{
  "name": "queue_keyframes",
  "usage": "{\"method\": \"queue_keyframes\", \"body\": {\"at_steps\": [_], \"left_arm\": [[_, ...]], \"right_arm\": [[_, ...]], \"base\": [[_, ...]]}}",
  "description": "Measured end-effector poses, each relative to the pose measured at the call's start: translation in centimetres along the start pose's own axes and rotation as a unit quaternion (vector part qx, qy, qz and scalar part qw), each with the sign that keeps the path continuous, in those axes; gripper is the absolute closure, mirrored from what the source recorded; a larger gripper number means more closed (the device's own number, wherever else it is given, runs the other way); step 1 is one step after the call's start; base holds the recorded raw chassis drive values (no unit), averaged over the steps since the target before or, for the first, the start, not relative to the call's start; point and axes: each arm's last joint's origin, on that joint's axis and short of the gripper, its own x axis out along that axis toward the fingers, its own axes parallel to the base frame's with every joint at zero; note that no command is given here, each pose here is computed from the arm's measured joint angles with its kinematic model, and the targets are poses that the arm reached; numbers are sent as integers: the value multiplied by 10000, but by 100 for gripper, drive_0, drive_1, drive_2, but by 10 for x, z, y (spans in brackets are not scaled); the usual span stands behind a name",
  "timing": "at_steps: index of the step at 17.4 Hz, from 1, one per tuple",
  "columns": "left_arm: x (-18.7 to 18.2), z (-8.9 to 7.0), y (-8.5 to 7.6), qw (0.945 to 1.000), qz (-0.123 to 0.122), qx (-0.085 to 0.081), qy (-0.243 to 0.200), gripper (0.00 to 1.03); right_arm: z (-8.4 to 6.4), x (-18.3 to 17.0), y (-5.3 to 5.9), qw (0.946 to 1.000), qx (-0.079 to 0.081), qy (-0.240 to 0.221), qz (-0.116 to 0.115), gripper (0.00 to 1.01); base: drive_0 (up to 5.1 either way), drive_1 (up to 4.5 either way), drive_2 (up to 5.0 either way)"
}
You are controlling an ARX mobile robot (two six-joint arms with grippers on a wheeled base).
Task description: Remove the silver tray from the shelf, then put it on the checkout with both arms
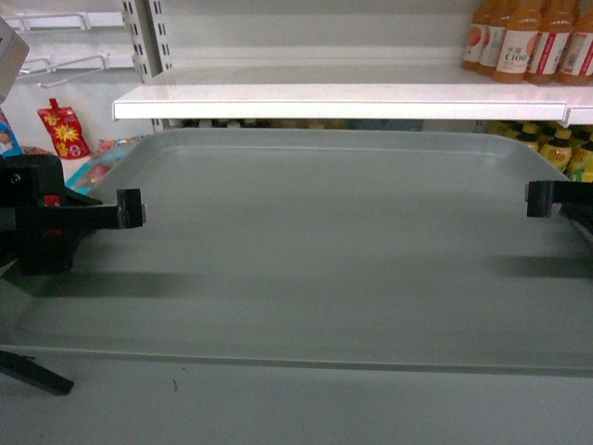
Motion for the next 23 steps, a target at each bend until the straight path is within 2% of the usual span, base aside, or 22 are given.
{"method": "queue_keyframes", "body": {"at_steps": [23], "left_arm": [[0, 1, 0, 10000, -10, -7, -40, 100]], "right_arm": [[1, 0, 0, 10000, 9, -39, 3, 99]], "base": [[8, -413, 429]]}}
